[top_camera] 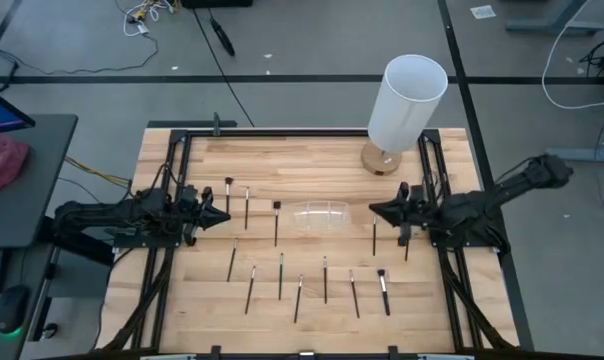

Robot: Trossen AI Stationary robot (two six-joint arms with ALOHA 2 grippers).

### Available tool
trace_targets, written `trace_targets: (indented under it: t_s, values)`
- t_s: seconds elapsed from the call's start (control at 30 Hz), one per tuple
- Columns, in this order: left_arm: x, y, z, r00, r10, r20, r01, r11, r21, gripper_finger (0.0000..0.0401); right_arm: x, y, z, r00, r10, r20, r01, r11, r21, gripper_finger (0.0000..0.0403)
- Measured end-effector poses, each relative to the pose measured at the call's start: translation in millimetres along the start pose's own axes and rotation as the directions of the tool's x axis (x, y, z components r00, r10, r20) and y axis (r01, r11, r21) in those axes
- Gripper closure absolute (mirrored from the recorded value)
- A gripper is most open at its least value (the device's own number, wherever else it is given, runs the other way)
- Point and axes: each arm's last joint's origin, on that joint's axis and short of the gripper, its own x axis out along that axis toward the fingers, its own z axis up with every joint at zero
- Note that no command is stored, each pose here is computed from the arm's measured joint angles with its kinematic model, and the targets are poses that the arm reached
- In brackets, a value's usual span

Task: Pick & Place Makeup Supplies
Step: Put the black makeup brush into the transparent organizer

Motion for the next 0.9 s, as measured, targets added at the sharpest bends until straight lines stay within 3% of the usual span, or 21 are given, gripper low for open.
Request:
trace_targets:
  t_s: [0.2, 0.4, 0.5, 0.63, 0.8, 0.83, 0.9]
  values:
    - [0, 0, 0, 1.0, 0.0, 0.0, 0.0, 1.0, 0.0, 0.0398, 15, 37, -4, 0.953, -0.159, -0.259, 0.176, 0.983, 0.046, 0.0402]
    - [0, 0, 0, 1.0, 0.0, 0.0, 0.0, 1.0, 0.0, 0.0398, 21, 61, -18, 0.818, -0.313, -0.483, 0.389, 0.919, 0.062, 0.0403]
    - [0, 0, 0, 1.0, 0.0, 0.0, 0.0, 1.0, 0.0, 0.0398, 22, 69, -31, 0.687, -0.389, -0.613, 0.512, 0.858, 0.029, 0.0403]
    - [0, 0, 0, 1.0, 0.0, 0.0, 0.0, 1.0, 0.0, 0.0398, 18, 72, -54, 0.461, -0.477, -0.748, 0.643, 0.761, -0.089, 0.0402]
    - [0, 0, 0, 1.0, 0.0, 0.0, 0.0, 1.0, 0.0, 0.0398, 16, 69, -78, 0.211, -0.497, -0.841, 0.758, 0.627, -0.18, 0.0373]
    - [0, 0, 0, 1.0, 0.0, 0.0, 0.0, 1.0, 0.0, 0.0398, 16, 69, -80, 0.178, -0.488, -0.855, 0.771, 0.609, -0.187, 0.036]
    - [0, 0, 0, 1.0, 0.0, 0.0, 0.0, 1.0, 0.0, 0.0398, 18, 72, -82, 0.18, -0.448, -0.876, 0.777, 0.61, -0.153, 0.0329]
